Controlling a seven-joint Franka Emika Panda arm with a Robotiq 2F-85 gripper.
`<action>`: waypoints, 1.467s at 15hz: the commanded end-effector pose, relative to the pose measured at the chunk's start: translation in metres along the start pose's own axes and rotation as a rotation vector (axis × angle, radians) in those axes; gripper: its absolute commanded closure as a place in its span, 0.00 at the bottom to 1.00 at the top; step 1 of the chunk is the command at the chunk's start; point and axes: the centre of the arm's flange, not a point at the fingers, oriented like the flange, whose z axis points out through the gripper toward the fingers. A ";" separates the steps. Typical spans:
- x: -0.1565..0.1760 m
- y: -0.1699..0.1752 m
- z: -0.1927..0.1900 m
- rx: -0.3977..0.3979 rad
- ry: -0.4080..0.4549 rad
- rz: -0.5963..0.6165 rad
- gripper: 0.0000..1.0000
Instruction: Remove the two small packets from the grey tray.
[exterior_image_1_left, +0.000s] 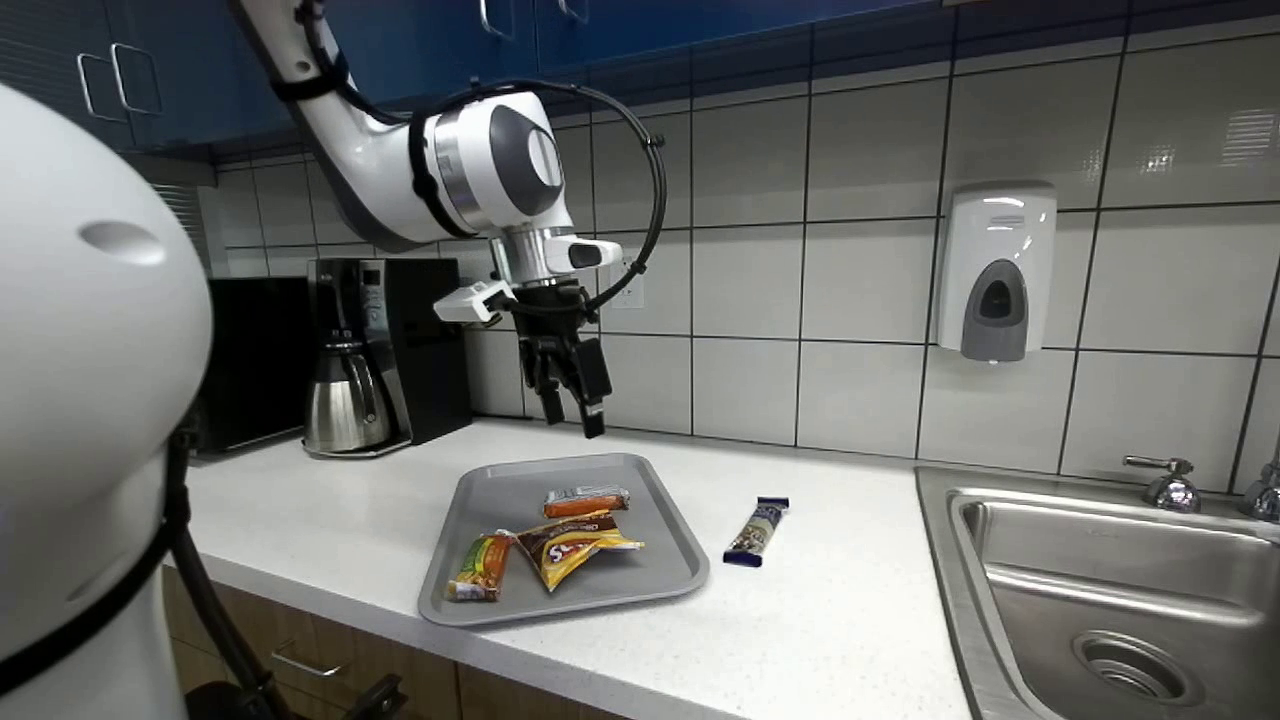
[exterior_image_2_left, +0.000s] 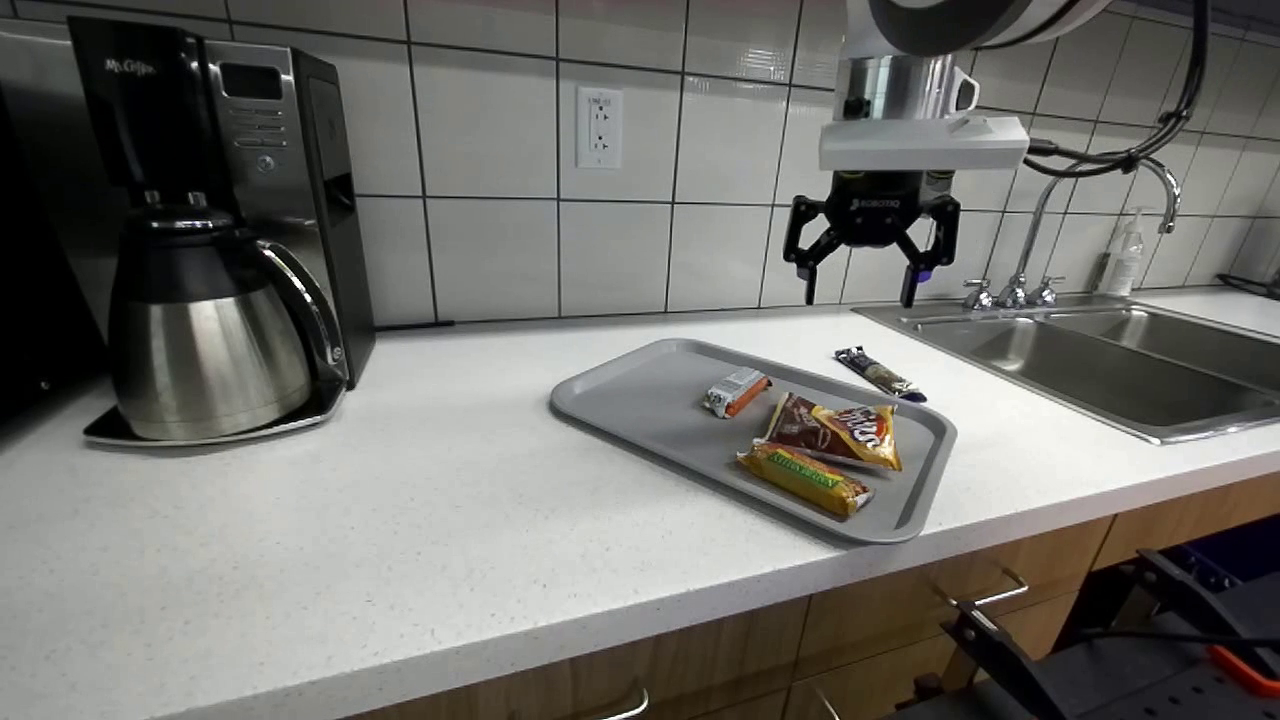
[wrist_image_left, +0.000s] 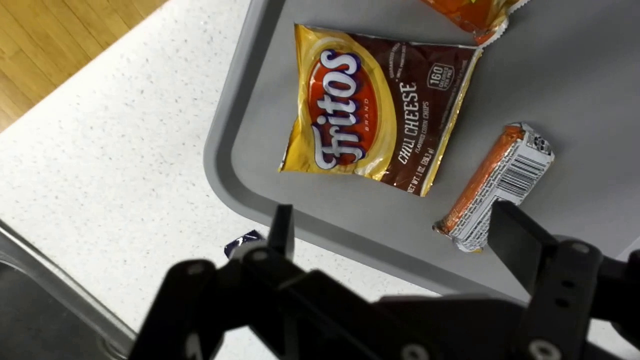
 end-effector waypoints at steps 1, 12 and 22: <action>0.025 -0.025 0.015 -0.005 0.005 0.028 0.00; 0.048 -0.089 0.046 -0.039 0.020 0.092 0.00; 0.047 -0.120 0.083 -0.095 0.021 0.174 0.00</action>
